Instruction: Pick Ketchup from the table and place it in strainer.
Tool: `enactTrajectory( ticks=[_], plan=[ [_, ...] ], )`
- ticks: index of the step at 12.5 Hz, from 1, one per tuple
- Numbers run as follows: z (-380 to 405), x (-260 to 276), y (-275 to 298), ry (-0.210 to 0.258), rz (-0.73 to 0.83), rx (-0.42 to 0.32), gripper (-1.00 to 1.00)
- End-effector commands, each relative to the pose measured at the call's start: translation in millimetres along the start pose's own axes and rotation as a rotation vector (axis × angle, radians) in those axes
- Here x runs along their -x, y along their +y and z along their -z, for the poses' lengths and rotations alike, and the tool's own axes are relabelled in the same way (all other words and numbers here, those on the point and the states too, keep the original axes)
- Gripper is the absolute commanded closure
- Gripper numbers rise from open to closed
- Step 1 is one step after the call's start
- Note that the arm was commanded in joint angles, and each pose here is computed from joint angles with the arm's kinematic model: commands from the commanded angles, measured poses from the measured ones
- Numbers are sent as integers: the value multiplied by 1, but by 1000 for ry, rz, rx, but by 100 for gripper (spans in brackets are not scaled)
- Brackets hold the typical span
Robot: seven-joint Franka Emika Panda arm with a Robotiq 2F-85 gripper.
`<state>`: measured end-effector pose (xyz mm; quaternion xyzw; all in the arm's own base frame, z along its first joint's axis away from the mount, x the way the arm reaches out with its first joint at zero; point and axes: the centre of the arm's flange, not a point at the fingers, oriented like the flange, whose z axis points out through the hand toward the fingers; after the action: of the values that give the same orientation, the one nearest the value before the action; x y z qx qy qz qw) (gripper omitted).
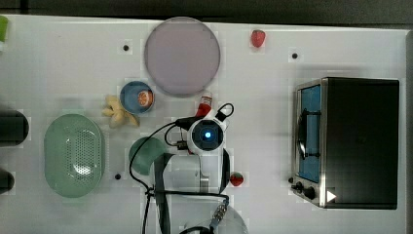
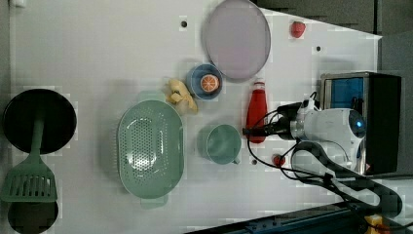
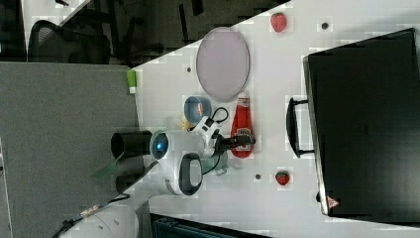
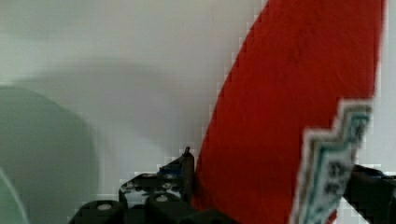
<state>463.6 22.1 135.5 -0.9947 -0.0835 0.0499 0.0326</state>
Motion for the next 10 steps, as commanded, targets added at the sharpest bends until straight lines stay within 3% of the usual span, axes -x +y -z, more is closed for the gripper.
enactTrajectory(
  ticks=[1, 2, 6, 10],
  plan=[
    [21, -12, -1, 67, 43, 16, -43],
    [21, -11, -1, 66, 42, 16, -21],
    [46, -16, 1, 92, 38, 27, -20],
    [129, -10, -2, 50, 41, 48, -20]
  ],
)
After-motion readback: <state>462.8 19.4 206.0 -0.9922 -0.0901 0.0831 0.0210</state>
